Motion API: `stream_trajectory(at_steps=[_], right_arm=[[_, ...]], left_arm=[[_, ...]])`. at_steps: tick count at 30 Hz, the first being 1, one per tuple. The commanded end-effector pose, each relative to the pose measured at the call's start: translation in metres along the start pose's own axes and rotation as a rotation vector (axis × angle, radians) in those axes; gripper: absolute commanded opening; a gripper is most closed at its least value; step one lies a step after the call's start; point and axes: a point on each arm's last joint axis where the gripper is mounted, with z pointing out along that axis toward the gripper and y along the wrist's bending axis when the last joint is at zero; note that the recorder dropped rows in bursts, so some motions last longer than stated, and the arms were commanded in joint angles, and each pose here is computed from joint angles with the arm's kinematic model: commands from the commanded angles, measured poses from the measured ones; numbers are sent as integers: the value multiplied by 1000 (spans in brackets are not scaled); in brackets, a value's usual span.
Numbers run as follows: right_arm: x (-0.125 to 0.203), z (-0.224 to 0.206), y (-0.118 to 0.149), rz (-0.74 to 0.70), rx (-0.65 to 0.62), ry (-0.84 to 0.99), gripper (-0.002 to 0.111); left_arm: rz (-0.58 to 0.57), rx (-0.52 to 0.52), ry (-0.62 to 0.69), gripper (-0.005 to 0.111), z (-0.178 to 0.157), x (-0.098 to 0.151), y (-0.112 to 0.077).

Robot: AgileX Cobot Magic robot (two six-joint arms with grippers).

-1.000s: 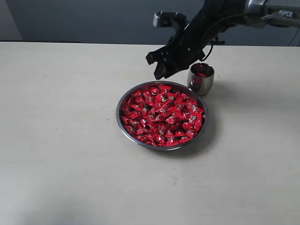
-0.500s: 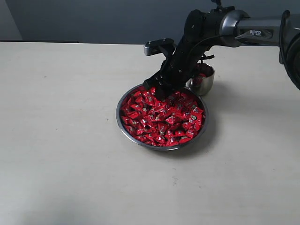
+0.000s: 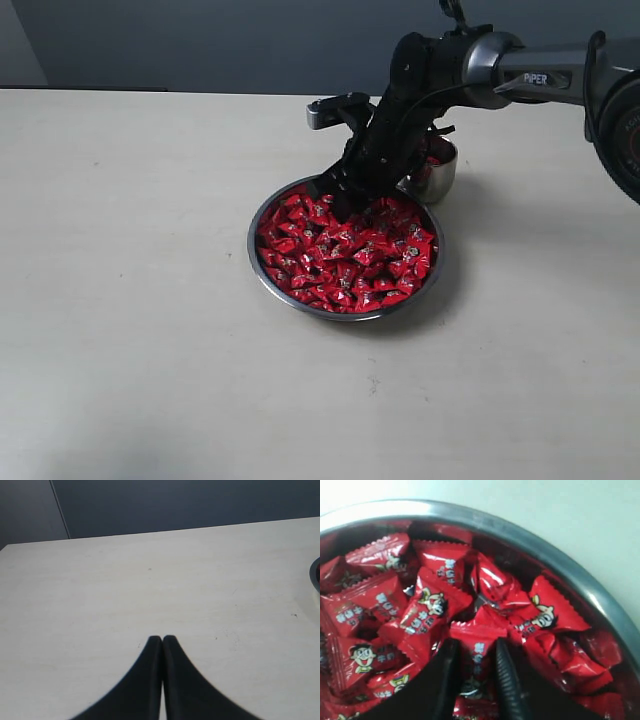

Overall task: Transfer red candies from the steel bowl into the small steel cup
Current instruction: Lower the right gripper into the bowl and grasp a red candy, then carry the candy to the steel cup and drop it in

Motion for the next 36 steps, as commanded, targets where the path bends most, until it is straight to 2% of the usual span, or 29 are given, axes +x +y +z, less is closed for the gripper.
stream_trajectory(at_steps=[1,3,15,19,22,26,30,36], right_arm=[[-1,0,-2,-14,16,-2,6],[-1,-2,-2,-17,18,-1,-1],[-13,-58,10,-45,43,-109,-1],[-19,-80,9,-29,117,-189,-1],[-22,-102,-1,-14,266,-252,-1],[-20,-132,-27,125,393,-351,-1],[-12,-144,-53,195,425,-378,-1],[9,-131,-76,266,418,-321,-1]], left_arm=[[0,-1,-11,0,0,0,0],[0,-1,-11,0,0,0,0],[0,-1,-11,0,0,0,0],[0,-1,-11,0,0,0,0],[0,-1,-11,0,0,0,0],[0,-1,-11,0,0,0,0],[0,-1,-11,0,0,0,0],[0,-1,-11,0,0,0,0]])
